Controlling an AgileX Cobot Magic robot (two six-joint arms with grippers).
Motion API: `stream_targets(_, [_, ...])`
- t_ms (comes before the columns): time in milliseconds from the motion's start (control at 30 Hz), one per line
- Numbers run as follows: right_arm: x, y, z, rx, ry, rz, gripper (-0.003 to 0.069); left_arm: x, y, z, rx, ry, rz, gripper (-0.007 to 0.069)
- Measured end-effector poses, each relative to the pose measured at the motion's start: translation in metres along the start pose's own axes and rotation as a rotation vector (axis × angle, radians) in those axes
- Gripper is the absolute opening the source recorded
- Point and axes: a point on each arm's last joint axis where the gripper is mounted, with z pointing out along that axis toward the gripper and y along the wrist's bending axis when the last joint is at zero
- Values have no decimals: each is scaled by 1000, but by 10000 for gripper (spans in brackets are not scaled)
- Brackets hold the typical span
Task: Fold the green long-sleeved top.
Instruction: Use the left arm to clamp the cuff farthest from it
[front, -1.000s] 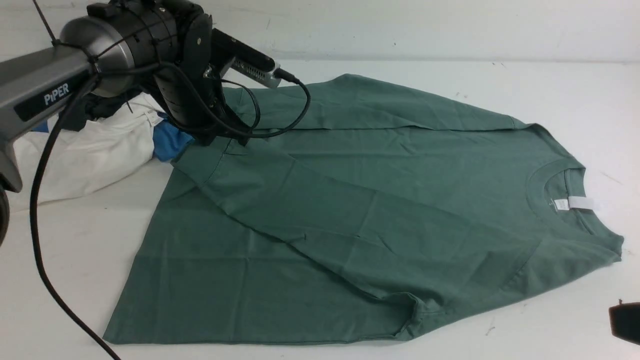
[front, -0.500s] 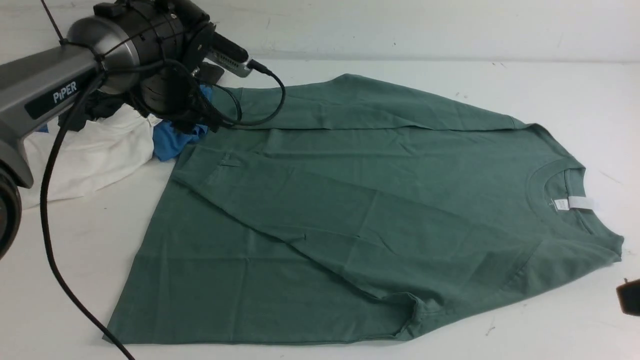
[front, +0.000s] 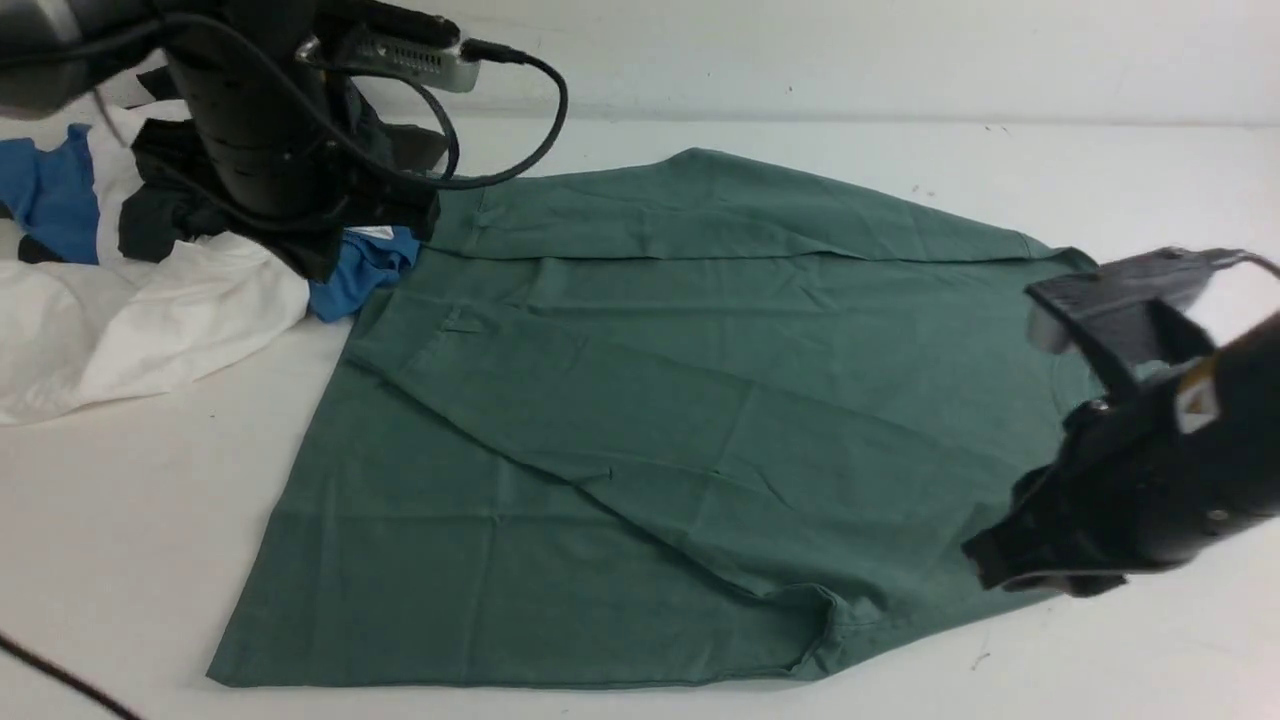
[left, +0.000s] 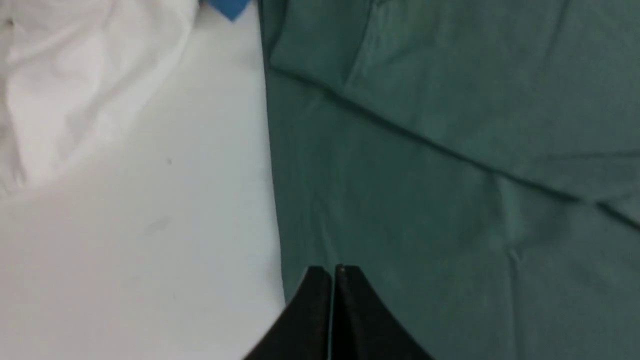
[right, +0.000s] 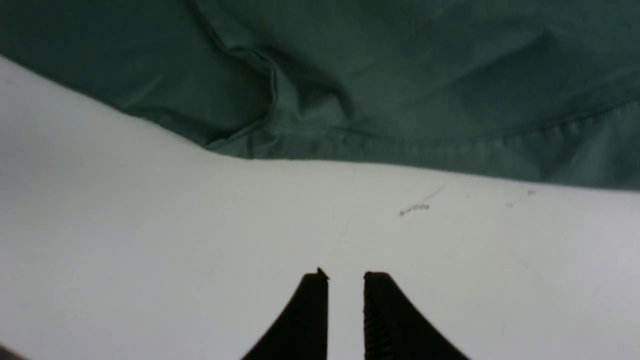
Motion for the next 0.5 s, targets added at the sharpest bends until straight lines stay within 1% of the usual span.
stream_targets(33, [-2,2,3,5,2,-10,156,2,0,-1,3,2,0,-4])
stream_targets(67, [-9,7,15,14,7,-33,201,18,-1,-7,17,16,4,-4])
stream_targets(100, [-12,10,23,18,19,-44,224,27,-2,-12,27,18,4,-4])
stream_targets(133, [-21,16,38,20,20,-70,295,50,-6,-13,45,54,11,-4])
stream_targets(167, [-27,20,50,17,29,-80,340,66,-8,-15,58,71,14,-4])
stream_targets(200, [-28,21,52,17,26,-81,347,68,-9,-15,60,75,12,-4])
stream_targets(267, [-37,23,72,16,44,-84,406,92,-12,-17,76,98,5,-4])
stream_targets(367, [-44,25,93,18,69,-85,449,121,-12,-21,90,113,-4,-4])
stream_targets(467, [-47,26,107,22,97,-79,454,143,-11,-23,98,121,-3,-4])
stream_targets(500, [-47,26,118,25,126,-69,454,156,-10,-28,113,108,-4,-4])
